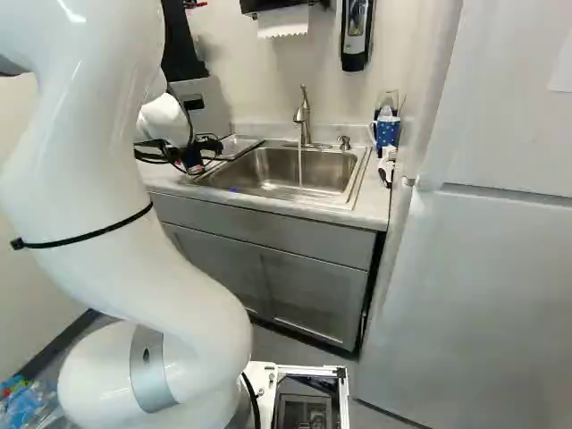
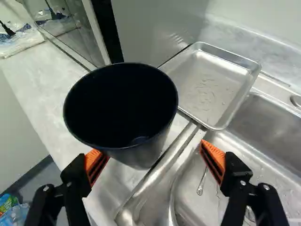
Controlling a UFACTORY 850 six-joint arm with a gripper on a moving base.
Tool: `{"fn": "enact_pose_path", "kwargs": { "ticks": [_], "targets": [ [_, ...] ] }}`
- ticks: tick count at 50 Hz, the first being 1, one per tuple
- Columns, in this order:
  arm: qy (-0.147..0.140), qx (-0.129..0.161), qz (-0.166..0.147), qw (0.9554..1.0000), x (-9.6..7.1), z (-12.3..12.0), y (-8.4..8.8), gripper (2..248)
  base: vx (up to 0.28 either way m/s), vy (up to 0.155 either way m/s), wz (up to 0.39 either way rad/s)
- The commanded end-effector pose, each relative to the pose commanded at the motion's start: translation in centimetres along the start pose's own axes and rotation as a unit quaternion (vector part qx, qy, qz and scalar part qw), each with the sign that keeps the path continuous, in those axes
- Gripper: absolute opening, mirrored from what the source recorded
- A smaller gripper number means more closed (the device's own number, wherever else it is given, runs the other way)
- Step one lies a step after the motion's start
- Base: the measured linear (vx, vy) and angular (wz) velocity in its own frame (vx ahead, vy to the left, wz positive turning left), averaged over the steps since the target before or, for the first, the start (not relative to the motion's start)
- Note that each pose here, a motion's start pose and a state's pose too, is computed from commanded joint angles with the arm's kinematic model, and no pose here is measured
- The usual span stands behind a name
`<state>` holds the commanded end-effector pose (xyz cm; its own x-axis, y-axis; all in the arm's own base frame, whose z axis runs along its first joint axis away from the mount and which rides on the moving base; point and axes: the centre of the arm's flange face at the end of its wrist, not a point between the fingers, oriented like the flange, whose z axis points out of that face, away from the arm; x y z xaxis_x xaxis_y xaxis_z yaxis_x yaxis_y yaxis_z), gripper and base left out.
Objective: Rinse the cup and place it in the tray
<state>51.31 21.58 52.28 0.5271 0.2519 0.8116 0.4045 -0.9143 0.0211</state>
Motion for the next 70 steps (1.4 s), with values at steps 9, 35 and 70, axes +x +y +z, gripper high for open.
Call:
{"fn": "enact_pose_path", "kwargs": {
  "ticks": [9, 35, 70],
  "targets": [
    [0.013, 0.004, -0.002, 0.9999, -0.3, 0.7, -0.5, 247, 0.0, 0.0, 0.0],
    [0.062, 0.008, -0.004, 0.998, -1.4, 2.4, -1.1, 247, 0.0, 0.0, 0.0],
    [0.145, 0.018, -0.007, 0.9893, -4.1, 1.6, -2.1, 247, 0.0, 0.0, 0.0]
  ]
}}
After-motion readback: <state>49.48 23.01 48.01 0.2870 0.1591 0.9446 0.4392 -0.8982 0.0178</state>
